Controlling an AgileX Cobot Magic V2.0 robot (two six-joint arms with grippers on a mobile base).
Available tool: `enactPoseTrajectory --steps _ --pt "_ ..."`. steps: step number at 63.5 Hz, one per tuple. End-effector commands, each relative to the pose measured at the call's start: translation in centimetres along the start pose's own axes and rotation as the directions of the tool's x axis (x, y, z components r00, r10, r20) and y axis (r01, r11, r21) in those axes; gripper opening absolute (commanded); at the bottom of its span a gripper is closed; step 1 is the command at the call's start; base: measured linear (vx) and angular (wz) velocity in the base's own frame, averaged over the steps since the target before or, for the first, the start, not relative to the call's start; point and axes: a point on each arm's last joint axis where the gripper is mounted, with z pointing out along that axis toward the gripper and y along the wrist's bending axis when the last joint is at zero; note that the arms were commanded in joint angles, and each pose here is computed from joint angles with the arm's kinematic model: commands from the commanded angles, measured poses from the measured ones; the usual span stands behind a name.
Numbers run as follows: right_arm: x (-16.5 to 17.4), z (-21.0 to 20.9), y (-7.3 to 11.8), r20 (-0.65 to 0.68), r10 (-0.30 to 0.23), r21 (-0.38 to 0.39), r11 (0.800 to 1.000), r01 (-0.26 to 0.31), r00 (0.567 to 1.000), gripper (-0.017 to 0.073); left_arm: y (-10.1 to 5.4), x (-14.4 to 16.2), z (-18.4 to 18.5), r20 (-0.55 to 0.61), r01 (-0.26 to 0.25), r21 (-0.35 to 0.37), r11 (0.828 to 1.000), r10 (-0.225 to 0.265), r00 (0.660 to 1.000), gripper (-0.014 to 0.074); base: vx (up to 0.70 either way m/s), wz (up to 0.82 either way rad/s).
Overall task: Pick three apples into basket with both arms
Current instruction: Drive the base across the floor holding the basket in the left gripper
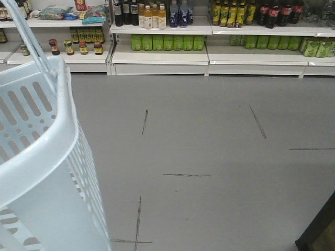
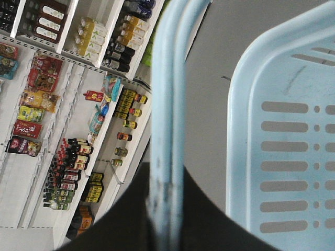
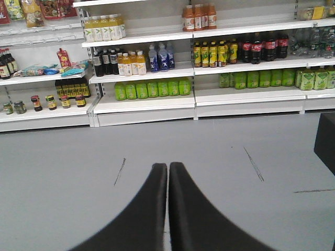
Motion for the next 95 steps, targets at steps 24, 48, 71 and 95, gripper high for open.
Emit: enactPoseTrajectory --steps 24,48,71,95 --pt "-0.28 -0.02 0.00 0.074 -0.011 0.000 1.000 0.011 0.997 -0.0009 1.12 -0.41 -0.80 0.076 0.024 -0.081 0.996 -0.017 0.997 -0.0006 0.13 0.01" --pt "-0.28 -0.02 0.00 0.074 -0.011 0.000 1.000 0.011 0.997 -0.0009 1.12 -0.41 -0.80 0.076 0.024 -0.081 0.996 -0.017 0.997 -0.0006 0.10 0.01" --pt "-0.28 -0.02 0.00 0.074 -0.011 0.000 1.000 0.011 0.997 -0.0009 1.12 -0.41 -0.80 0.076 0.024 -0.081 0.996 -0.017 0.997 -0.0006 0.07 -0.02" --pt "-0.28 -0.02 0.00 0.074 -0.011 0.000 1.000 0.011 0.997 -0.0009 1.12 -0.41 -0.80 0.076 0.024 -0.081 0.996 -0.017 0.997 -0.0006 0.05 -0.10"
